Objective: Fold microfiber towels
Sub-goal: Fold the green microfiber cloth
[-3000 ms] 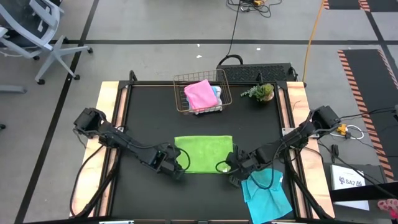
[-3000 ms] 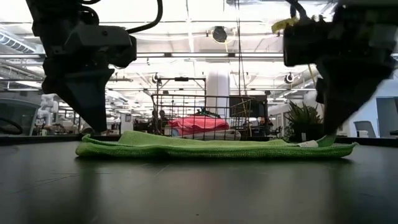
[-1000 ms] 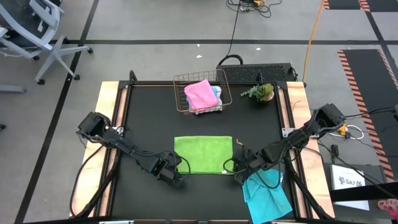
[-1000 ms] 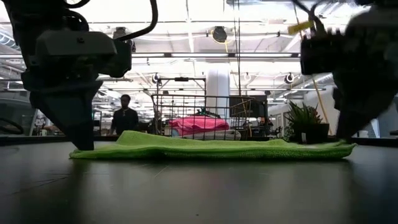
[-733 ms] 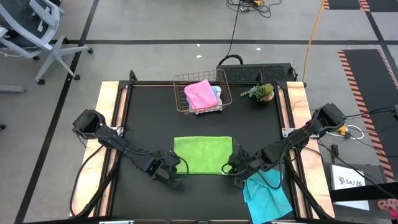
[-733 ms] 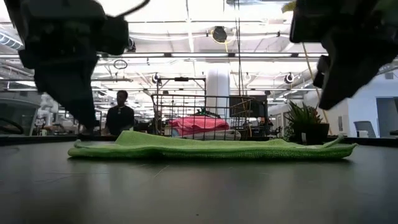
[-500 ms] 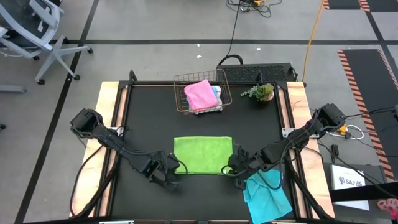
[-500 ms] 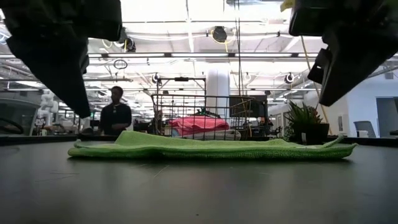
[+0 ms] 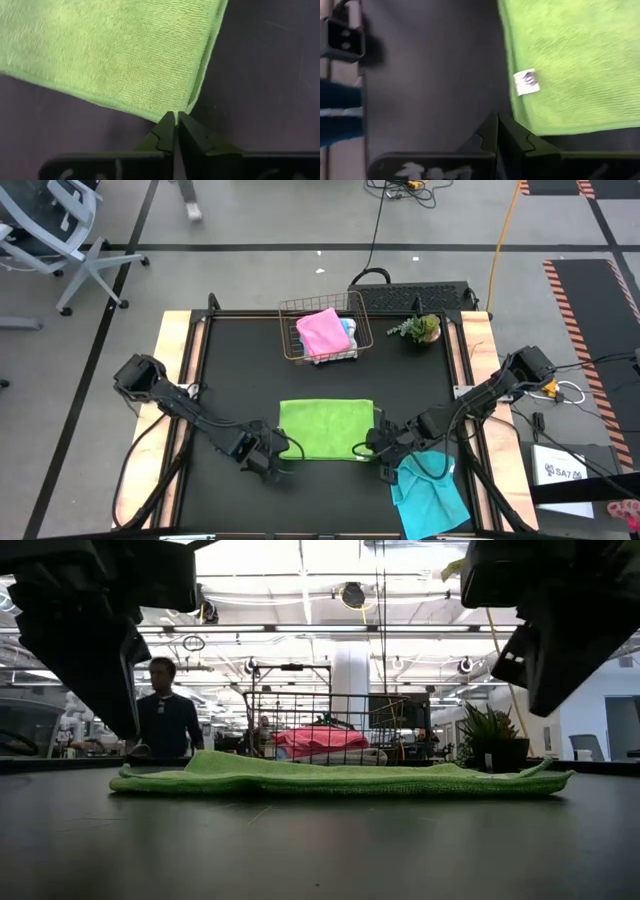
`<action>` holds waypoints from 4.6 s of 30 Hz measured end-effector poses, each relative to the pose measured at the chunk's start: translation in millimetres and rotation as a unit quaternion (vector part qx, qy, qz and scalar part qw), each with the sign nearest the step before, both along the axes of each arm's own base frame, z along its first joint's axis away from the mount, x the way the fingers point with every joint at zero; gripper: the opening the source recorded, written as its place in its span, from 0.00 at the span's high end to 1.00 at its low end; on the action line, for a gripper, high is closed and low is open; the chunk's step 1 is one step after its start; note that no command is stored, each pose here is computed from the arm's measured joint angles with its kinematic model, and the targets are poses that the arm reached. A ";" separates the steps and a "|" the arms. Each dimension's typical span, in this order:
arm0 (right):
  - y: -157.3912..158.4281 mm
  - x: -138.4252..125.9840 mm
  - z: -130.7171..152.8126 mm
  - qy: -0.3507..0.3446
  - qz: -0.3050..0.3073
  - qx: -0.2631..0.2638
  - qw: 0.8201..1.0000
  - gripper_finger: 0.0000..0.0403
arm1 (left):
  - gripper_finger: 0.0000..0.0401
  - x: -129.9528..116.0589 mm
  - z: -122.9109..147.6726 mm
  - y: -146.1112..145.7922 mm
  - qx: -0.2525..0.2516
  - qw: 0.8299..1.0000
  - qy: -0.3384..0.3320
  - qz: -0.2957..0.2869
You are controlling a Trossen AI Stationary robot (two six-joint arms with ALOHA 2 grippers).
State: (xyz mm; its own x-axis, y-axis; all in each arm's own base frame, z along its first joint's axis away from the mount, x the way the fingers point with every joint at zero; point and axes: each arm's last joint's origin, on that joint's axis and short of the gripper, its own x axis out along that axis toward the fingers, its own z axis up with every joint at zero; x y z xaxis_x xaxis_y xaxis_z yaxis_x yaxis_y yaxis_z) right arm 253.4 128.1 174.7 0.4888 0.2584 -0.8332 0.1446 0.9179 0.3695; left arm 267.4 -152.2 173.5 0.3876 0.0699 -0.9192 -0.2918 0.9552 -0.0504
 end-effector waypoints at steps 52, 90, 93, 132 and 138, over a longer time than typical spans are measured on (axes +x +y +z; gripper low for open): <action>-1.8 6.9 -38.4 0.023 0.186 -0.122 0.975 0.60 | 0.70 4.5 -16.3 -6.0 0.100 0.972 0.024 -0.211; 4.6 2.7 -38.3 0.031 0.100 -0.127 0.986 0.98 | 0.70 8.7 -41.1 -15.7 0.081 0.985 0.033 -0.148; 5.0 2.3 -38.3 0.027 0.095 -0.140 0.985 0.97 | 0.78 8.9 -39.7 -15.1 0.071 0.988 0.031 -0.136; -56.6 0.9 7.5 0.016 -0.021 -0.123 0.992 1.00 | 1.00 16.8 17.7 73.3 0.004 0.998 0.019 0.053; -74.9 3.3 6.5 0.029 -0.035 -0.137 0.990 1.00 | 1.00 18.6 17.0 91.0 0.011 0.997 0.033 0.074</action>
State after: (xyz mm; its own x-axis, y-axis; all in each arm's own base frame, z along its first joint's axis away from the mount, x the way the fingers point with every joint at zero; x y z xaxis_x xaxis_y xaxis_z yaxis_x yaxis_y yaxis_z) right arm 256.6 53.2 181.3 0.4475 -0.0144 -0.8941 0.2255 0.9694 0.0973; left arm 286.0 -61.3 190.4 0.3103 0.1414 -0.9401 -0.4310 0.9023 -0.0066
